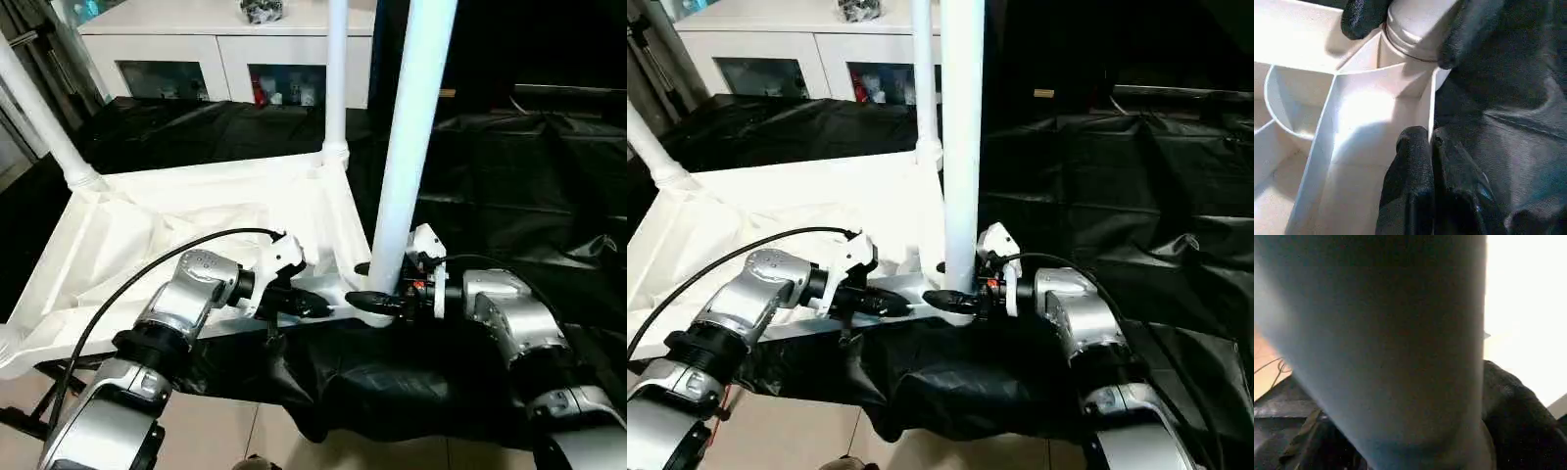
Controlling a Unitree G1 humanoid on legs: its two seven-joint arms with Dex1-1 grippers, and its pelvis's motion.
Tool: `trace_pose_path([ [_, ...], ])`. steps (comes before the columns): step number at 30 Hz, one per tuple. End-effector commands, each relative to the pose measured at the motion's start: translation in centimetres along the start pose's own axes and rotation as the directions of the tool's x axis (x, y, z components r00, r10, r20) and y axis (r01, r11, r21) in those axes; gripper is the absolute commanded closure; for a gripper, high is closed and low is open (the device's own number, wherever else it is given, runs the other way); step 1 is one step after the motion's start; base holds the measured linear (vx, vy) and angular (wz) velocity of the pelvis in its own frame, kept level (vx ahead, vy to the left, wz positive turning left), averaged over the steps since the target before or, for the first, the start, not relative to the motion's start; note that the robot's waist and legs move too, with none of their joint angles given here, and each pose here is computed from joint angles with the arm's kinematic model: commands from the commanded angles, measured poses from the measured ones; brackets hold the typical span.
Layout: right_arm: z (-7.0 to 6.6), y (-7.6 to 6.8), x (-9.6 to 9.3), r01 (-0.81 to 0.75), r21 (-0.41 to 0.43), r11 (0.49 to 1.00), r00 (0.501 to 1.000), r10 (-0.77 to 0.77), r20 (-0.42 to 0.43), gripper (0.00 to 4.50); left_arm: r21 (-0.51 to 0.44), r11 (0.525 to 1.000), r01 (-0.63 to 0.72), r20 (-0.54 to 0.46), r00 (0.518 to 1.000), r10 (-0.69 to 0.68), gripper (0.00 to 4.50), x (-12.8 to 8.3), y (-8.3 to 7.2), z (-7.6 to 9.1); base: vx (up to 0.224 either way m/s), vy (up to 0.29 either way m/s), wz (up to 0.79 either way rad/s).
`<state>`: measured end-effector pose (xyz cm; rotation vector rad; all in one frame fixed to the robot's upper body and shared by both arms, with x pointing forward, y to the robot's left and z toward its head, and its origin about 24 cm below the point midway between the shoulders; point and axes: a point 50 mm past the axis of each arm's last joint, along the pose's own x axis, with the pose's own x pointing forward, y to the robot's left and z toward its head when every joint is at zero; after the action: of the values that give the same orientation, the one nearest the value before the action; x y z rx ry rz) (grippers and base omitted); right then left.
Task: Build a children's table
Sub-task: Rotate leg to tighten
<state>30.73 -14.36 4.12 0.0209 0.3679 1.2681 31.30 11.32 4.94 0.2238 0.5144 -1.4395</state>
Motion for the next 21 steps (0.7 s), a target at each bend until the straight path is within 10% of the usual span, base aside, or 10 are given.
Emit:
trace_pose_path([
  [1, -1.4, 1.6, 1.7, -0.117, 0.055, 0.992, 0.992, 0.119, -0.034, 1.66, 0.052, 0.998, -0.039, 0.070, 0.997, 0.036, 4.50, 0.3, 0.3, 2.0, 0.000, 0.000, 0.00],
  [8, -2.1, 1.1, 2.9, 0.028, 0.098, 0.995, 0.999, -0.025, -0.037, 1.81, 0.017, 0.976, -0.219, 0.086, 0.973, 0.216, 4.50, 1.0, 1.7, 2.6, 0.000, 0.000, 0.00],
  [10, -2.3, -0.8, 4.2, 0.333, 0.131, 0.934, 0.943, -0.331, -0.041, 1.85, -0.020, 0.941, -0.337, 0.105, 0.936, 0.337, 4.50, 1.8, 2.5, 3.4, 0.000, 0.000, 0.00],
  [18, -1.8, -1.6, 7.3, 0.596, 0.237, 0.767, 0.798, -0.599, -0.066, 1.91, -0.078, 0.901, -0.427, 0.117, 0.893, 0.434, 4.50, 3.5, 2.9, 4.6, 0.000, 0.000, 0.00],
  [21, -1.5, -0.8, 9.0, 0.567, 0.157, 0.809, 0.822, -0.566, -0.054, 1.91, -0.080, 0.908, -0.411, 0.126, 0.900, 0.418, 4.50, 4.1, 2.8, 4.8, 0.000, 0.000, 0.00],
])
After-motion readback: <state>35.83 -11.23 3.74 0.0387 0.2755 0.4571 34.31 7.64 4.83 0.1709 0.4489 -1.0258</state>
